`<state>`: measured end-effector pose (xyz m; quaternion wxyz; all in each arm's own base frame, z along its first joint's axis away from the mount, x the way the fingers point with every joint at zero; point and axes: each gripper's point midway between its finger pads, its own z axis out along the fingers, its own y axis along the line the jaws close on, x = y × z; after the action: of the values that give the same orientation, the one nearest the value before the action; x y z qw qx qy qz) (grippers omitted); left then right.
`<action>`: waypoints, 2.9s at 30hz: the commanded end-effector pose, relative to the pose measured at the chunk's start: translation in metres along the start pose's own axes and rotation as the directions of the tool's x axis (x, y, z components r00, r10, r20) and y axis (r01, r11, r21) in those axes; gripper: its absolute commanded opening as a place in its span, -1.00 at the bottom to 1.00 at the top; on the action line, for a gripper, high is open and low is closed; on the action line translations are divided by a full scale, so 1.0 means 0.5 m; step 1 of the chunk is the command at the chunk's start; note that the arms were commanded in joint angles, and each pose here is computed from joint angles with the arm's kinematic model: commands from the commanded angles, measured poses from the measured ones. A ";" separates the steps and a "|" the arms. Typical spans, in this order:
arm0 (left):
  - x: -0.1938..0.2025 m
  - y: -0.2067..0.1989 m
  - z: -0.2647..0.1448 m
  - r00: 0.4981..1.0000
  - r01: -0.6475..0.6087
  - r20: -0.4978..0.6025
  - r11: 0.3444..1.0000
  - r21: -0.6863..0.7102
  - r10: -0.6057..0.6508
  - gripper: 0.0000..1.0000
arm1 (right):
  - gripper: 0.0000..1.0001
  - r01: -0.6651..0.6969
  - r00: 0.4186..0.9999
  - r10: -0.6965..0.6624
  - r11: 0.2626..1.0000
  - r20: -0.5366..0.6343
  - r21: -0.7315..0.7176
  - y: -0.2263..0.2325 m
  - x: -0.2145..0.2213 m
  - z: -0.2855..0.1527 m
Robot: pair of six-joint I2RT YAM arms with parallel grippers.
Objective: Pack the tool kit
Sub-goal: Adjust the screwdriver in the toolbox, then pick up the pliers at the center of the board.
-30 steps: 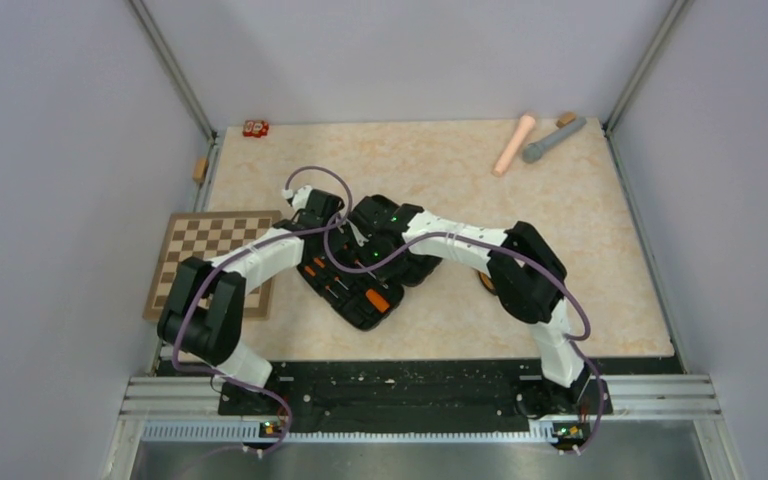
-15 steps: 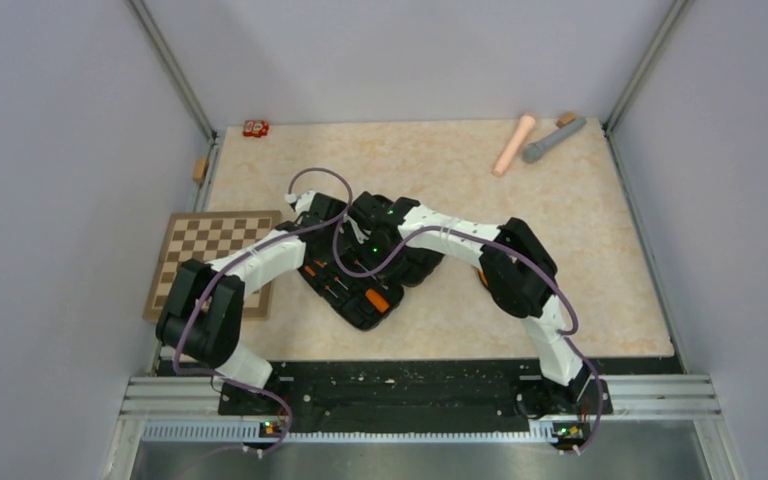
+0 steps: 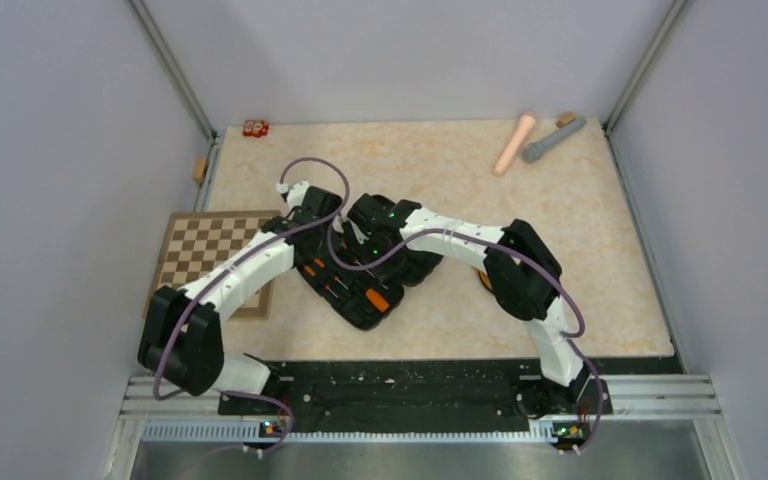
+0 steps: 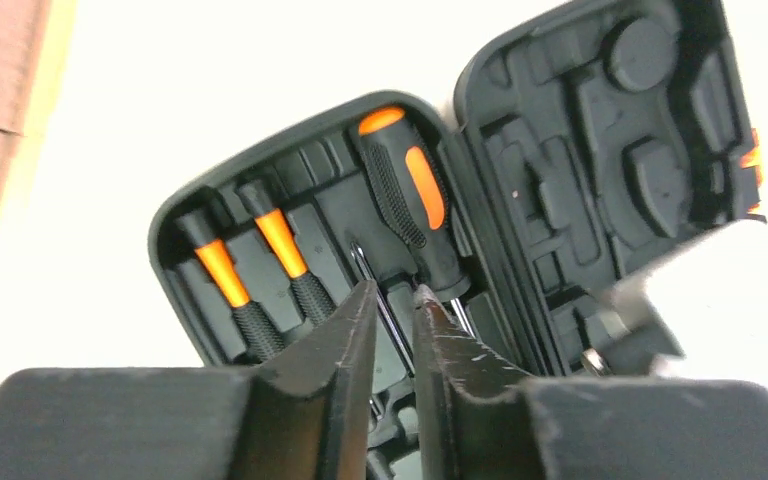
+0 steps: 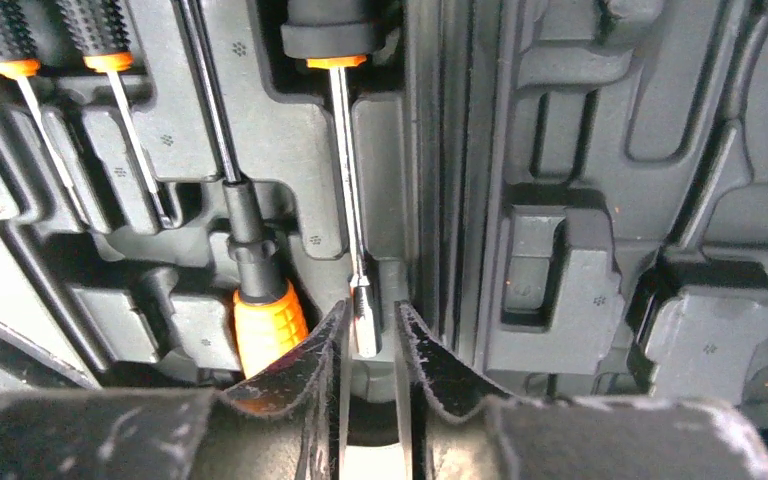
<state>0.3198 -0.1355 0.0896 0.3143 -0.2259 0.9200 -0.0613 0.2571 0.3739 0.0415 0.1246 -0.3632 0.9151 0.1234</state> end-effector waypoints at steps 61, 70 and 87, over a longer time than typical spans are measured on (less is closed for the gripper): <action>-0.177 0.267 -0.313 0.723 -0.063 0.674 0.986 -0.152 0.150 0.64 | -0.10 -0.379 0.924 0.361 0.815 0.127 0.439 -0.406 0.257 -0.211; -0.176 0.264 -0.308 0.727 -0.071 0.668 0.986 -0.153 0.156 0.63 | -0.25 -0.337 0.932 0.361 0.838 0.027 0.429 -0.409 0.296 -0.144; -0.175 0.261 -0.304 0.731 -0.080 0.663 0.985 -0.151 0.161 0.63 | -1.00 -0.305 0.952 0.279 0.903 0.127 0.303 -0.337 0.206 -0.171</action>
<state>0.2363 0.0163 0.2215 0.6079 -0.1885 0.7650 0.0983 0.2780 0.1178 0.0370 0.1396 -0.1841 0.9708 -0.0652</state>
